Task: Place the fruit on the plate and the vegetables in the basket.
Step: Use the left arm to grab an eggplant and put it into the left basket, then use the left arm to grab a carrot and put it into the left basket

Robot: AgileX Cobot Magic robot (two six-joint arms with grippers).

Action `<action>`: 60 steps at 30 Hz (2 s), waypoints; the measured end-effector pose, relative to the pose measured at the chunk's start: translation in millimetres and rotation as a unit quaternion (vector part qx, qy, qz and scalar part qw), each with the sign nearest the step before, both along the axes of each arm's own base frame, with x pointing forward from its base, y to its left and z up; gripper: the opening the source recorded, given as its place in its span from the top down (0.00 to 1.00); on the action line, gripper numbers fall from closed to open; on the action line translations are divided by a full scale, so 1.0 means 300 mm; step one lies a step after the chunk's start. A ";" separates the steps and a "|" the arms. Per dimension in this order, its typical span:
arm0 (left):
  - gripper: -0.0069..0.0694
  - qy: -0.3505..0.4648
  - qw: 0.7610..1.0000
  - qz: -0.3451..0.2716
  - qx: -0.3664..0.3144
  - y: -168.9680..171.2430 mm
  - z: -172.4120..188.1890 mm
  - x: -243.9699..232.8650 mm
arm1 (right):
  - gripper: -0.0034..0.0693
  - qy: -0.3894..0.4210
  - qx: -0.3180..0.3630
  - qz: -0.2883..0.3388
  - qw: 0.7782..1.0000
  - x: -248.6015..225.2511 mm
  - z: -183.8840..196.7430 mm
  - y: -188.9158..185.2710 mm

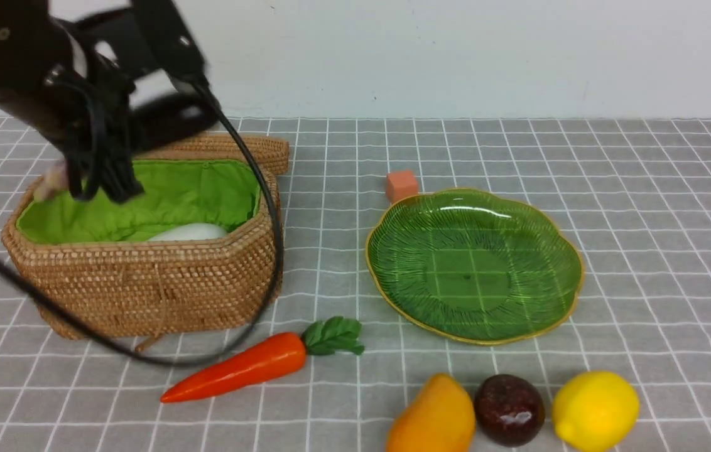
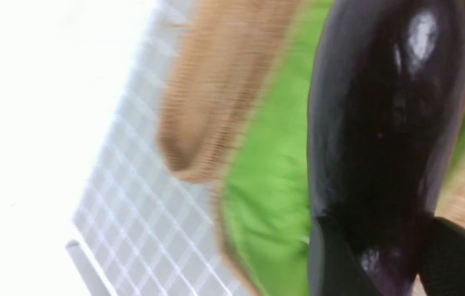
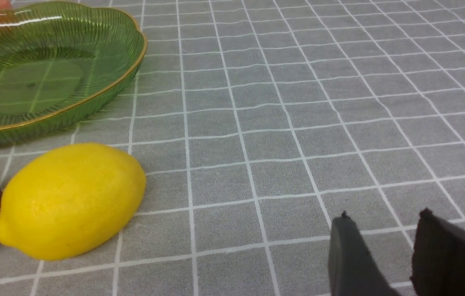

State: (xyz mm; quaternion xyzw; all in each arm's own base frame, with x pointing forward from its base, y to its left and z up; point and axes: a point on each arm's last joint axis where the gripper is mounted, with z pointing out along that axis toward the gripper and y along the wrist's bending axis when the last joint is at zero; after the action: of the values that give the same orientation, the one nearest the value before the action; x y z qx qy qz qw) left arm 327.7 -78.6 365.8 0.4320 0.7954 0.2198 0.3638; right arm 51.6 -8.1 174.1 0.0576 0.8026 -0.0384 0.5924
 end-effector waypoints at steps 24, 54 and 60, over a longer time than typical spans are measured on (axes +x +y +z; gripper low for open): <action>0.21 0.212 0.962 -0.134 -0.106 -0.275 -0.168 -0.124 | 0.62 0.000 0.000 0.000 1.000 0.000 0.000 0.000; 0.49 0.263 0.961 -0.084 -0.020 -0.244 -0.206 -0.085 | 0.62 0.000 0.000 0.000 1.000 0.000 0.000 0.000; 0.49 0.004 0.999 -0.041 -0.004 -0.079 0.112 -0.110 | 0.62 0.000 0.000 0.000 1.000 0.000 0.000 0.000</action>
State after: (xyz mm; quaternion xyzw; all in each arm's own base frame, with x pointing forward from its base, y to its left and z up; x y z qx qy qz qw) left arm 294.7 -102.4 399.4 0.4634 0.7795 0.1997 0.3710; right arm 51.6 -8.1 174.1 0.0576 0.8026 -0.0384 0.5924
